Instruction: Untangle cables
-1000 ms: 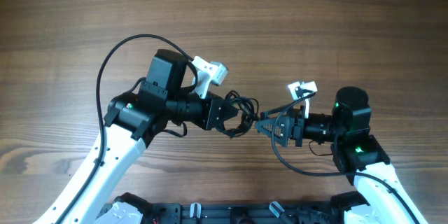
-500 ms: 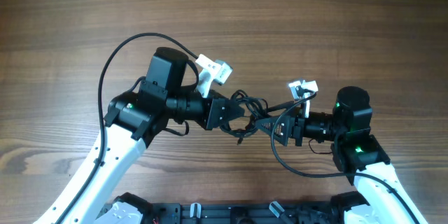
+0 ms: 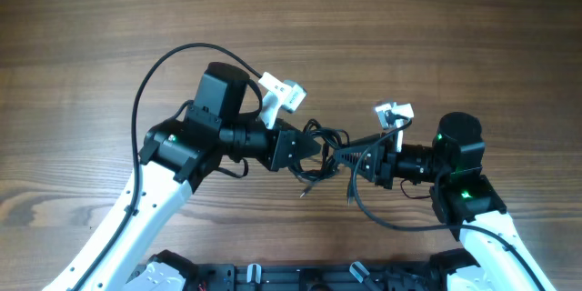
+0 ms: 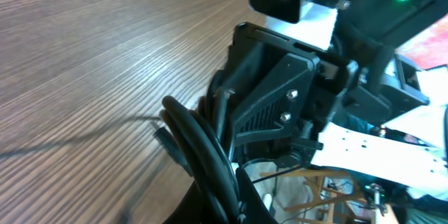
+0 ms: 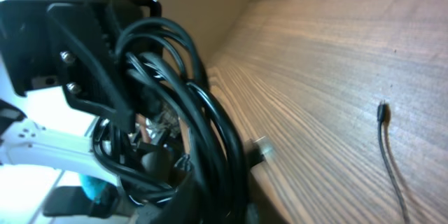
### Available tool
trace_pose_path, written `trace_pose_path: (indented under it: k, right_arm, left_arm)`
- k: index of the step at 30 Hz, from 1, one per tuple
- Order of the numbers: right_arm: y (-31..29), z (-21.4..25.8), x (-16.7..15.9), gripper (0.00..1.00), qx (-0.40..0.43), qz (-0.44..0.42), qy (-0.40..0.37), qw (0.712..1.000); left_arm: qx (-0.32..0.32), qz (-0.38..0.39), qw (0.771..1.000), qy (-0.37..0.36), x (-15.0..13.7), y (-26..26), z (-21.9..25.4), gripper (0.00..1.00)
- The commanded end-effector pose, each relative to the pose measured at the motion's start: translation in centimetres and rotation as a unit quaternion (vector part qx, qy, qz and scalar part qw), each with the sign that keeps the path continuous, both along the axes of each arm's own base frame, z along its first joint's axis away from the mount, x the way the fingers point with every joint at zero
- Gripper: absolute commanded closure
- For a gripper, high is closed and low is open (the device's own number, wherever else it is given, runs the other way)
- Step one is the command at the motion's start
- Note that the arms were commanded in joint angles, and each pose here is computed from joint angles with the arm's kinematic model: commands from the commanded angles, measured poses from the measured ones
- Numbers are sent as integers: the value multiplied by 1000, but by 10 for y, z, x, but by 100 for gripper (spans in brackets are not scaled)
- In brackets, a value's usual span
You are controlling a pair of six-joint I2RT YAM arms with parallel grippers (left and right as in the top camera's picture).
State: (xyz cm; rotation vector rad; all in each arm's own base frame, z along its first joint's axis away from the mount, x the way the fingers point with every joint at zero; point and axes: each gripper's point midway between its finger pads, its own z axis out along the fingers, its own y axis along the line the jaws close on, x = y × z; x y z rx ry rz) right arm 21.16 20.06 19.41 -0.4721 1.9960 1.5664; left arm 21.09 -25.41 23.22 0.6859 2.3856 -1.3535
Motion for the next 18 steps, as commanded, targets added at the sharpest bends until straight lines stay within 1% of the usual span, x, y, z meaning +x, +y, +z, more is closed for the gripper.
trace_pose_path:
  k: [1,6,7,9,10,11,12,13,14,18]
  right_arm:
    - [-1,-3,4,96,2,-16,32,999]
    - [-2,-3,6,96,2,-24,45,999]
    - [-2,-3,6,96,3,-24,45,999]
    - [-2,-4,6,95,5,-28,58,998]
    - [-2,-3,7,95,6,-29,60,998]
    - [-3,-4,7,96,6,-32,64,997]
    - [-3,-4,8,96,5,-34,65,997]
    - [-3,-4,8,96,5,-35,64,997]
    - [-3,-4,9,96,4,-38,65,997]
    - [-7,-8,20,96,5,-81,106,991]
  left_arm:
    - [-6,-4,1000,-23,3,-3,8,96]
    - [-6,-4,1000,-24,3,-3,9,81]
    - [-6,-3,1000,-24,3,-3,9,72]
    - [-6,3,1000,-24,7,0,9,57]
    - [-6,6,1000,-24,8,2,9,52]
    - [-7,15,1000,-24,12,5,9,37]
    - [-7,26,999,-20,16,9,10,29]
    - [-8,36,999,-14,19,12,11,23]
    - [-10,51,999,-8,23,17,12,21]
    - [-16,96,995,-3,36,36,18,3]
